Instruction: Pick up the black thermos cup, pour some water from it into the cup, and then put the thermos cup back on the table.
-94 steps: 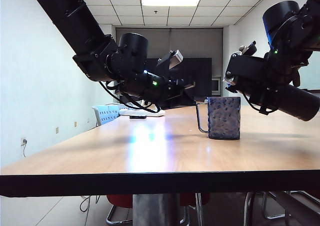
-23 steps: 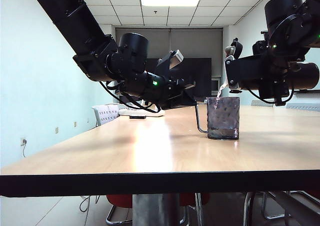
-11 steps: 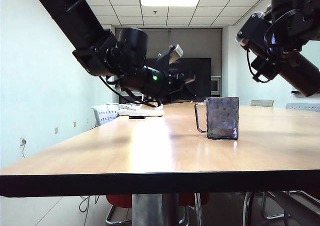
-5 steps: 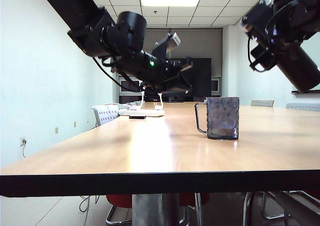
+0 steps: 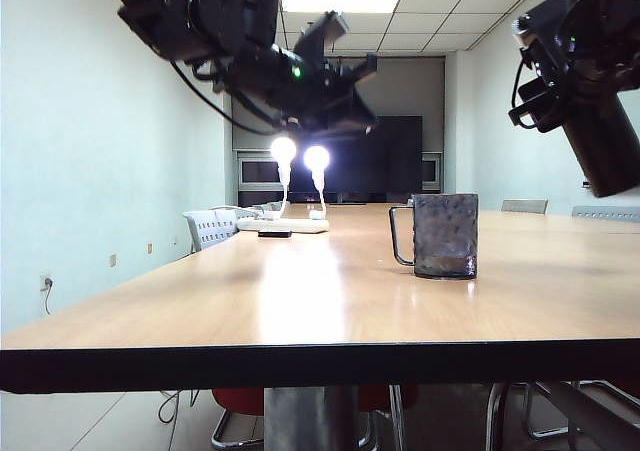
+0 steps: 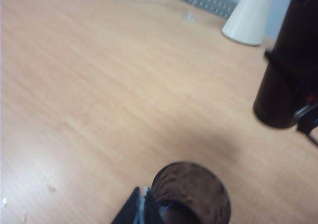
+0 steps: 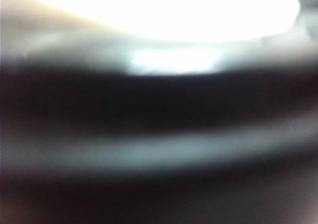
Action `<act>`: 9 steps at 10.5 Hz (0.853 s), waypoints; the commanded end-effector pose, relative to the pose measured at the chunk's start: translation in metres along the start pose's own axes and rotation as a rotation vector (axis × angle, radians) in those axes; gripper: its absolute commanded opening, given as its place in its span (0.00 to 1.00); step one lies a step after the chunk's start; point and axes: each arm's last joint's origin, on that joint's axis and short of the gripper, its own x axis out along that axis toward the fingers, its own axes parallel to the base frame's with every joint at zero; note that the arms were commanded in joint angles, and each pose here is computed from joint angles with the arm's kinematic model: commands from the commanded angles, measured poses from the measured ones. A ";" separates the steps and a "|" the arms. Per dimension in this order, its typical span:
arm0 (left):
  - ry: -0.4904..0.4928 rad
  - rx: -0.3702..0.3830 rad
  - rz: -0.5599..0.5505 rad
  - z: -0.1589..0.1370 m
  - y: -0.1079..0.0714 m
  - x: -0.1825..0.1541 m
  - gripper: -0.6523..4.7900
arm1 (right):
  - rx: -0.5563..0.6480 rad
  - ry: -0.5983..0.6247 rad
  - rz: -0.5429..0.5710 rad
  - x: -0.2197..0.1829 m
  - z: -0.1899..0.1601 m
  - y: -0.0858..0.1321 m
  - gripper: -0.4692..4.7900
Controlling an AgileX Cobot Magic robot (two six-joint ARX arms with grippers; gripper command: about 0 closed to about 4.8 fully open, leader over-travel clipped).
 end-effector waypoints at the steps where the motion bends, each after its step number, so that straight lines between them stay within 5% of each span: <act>1: -0.033 0.018 0.000 0.016 -0.004 -0.007 0.11 | 0.219 -0.037 0.066 0.006 0.003 -0.018 0.43; 4: -0.032 0.017 -0.001 0.017 -0.004 -0.008 0.11 | 0.332 -0.051 0.258 0.015 -0.004 -0.032 0.41; 9: -0.031 0.017 -0.001 0.017 -0.004 -0.008 0.11 | 0.302 -0.054 0.302 0.019 -0.010 -0.029 0.41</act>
